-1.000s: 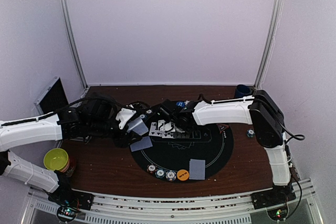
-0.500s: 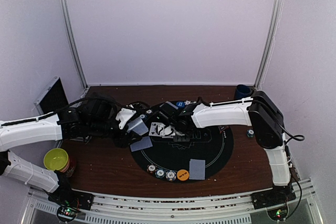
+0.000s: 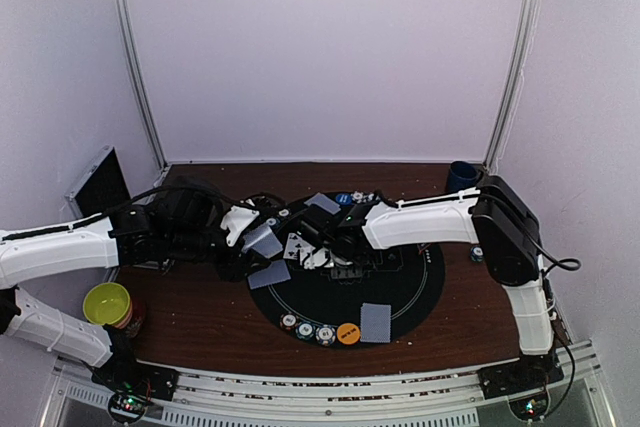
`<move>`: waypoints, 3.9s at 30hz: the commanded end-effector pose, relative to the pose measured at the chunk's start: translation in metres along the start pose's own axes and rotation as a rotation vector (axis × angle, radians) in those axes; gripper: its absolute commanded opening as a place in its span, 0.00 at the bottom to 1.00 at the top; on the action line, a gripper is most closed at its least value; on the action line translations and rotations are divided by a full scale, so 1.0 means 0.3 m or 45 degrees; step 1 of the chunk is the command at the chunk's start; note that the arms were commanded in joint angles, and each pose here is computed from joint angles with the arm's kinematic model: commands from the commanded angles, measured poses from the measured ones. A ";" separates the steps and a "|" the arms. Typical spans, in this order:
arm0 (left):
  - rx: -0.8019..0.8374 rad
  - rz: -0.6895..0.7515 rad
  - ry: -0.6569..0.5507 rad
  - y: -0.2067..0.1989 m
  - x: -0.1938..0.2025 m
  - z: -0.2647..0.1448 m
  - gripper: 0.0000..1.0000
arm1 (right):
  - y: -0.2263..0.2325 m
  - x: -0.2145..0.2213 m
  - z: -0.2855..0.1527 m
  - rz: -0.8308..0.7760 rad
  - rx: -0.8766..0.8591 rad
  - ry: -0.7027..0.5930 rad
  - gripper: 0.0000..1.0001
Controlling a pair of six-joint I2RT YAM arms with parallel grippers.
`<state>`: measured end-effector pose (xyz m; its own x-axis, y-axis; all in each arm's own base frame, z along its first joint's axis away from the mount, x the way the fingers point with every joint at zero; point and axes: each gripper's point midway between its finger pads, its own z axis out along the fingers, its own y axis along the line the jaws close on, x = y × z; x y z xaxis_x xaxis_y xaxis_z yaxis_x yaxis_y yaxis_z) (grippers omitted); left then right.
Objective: Distribute texas hold em gaming equipment
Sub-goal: Place the poker card in the community card area, then pick up the all-in button from the poker table mat.
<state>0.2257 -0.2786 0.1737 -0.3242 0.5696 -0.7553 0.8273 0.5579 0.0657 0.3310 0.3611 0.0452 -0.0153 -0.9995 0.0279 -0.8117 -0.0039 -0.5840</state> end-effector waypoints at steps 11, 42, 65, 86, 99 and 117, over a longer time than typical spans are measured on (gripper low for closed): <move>-0.018 0.009 -0.088 0.006 -0.060 -0.027 0.59 | -0.045 -0.004 -0.152 0.056 -0.021 -0.089 0.40; -0.027 0.008 -0.105 0.010 -0.070 -0.041 0.59 | -0.350 0.732 -0.022 1.152 -0.251 -0.109 1.00; -0.029 0.012 -0.101 0.011 -0.068 -0.038 0.59 | -0.165 0.737 0.065 1.009 -0.529 -0.134 0.98; -0.036 0.011 -0.097 0.014 -0.065 -0.035 0.59 | -0.111 0.731 0.149 1.009 -0.619 -0.039 0.93; -0.039 0.011 -0.095 0.016 -0.064 -0.035 0.59 | -0.109 0.708 0.170 1.087 -0.565 0.006 0.86; -0.042 0.011 -0.097 0.017 -0.066 -0.035 0.59 | -0.053 0.725 0.177 1.142 -0.599 0.057 0.79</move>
<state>0.2273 -0.2755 0.1808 -0.3147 0.5584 -0.7675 0.8177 0.5701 0.0795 0.3788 0.1445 0.0251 -0.7294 -0.6352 -0.2539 -0.6507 0.7588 -0.0290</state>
